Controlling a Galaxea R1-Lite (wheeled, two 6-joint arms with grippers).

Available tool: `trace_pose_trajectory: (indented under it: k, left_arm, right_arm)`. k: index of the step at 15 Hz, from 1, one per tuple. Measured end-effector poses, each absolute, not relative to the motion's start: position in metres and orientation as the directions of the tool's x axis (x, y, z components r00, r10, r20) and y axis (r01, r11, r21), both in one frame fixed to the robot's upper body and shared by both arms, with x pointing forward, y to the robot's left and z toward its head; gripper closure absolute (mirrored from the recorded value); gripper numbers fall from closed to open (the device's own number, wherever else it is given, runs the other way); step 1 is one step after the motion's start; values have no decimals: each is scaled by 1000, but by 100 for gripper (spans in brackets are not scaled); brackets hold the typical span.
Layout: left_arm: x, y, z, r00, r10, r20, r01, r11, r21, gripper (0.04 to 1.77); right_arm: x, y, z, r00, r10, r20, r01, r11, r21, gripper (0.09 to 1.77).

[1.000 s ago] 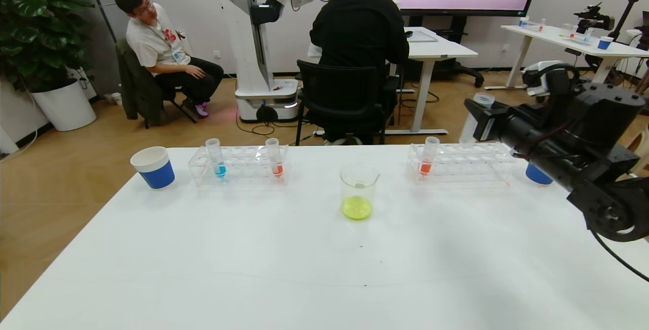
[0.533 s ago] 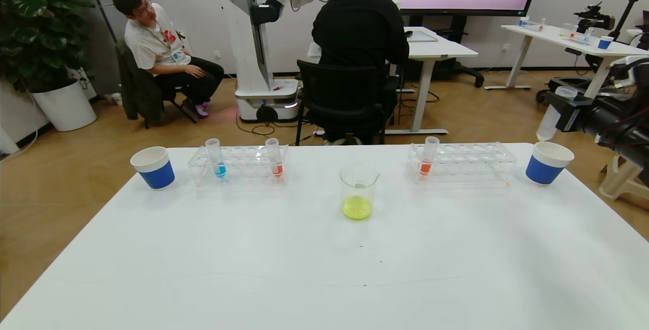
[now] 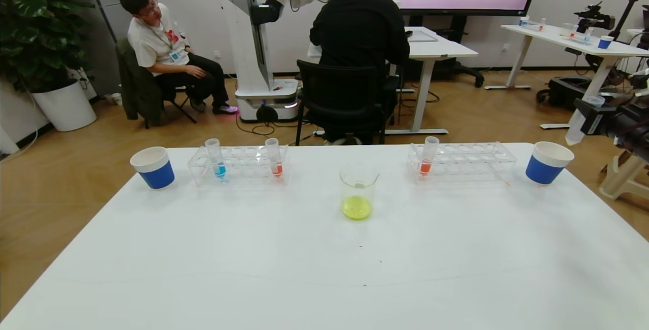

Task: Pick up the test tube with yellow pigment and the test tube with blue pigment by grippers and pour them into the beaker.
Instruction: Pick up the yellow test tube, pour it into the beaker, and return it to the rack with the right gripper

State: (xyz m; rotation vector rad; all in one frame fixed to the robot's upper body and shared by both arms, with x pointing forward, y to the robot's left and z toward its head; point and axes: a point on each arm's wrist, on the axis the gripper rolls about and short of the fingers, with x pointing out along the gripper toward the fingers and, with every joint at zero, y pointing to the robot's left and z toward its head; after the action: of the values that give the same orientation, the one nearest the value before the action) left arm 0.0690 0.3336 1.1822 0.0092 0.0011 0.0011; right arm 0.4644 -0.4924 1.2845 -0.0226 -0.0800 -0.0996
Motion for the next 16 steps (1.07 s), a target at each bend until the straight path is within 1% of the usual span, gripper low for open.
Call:
trace_pose_trajectory:
  k: [3,6,10,13,16]
  left_arm:
    - [69,334,1182,1000,1,-1,-1,1000,9,6]
    - [69,334,1182,1000,1,-1,-1,1000,9,6]
    - [69,334,1182,1000,1,-1,-1,1000,9,6]
    - [69,334,1182,1000,1,-1,-1,1000,9,6]
    - [69,334,1182,1000,1,-1,-1,1000,9,6]
  right_arm:
    - [474,-500,1268,992,-108,60,108,994,-11,134]
    - [487,-507,1254,991,-114,68,115,993,-14,134]
    - [498,-507,1231,994,-107,35,107,994,-3,134]
    - [503,-506,1216,994,-101,44,101,995,-6,134]
    - [505,-503,1206,995,-95,19,95,995,3,134]
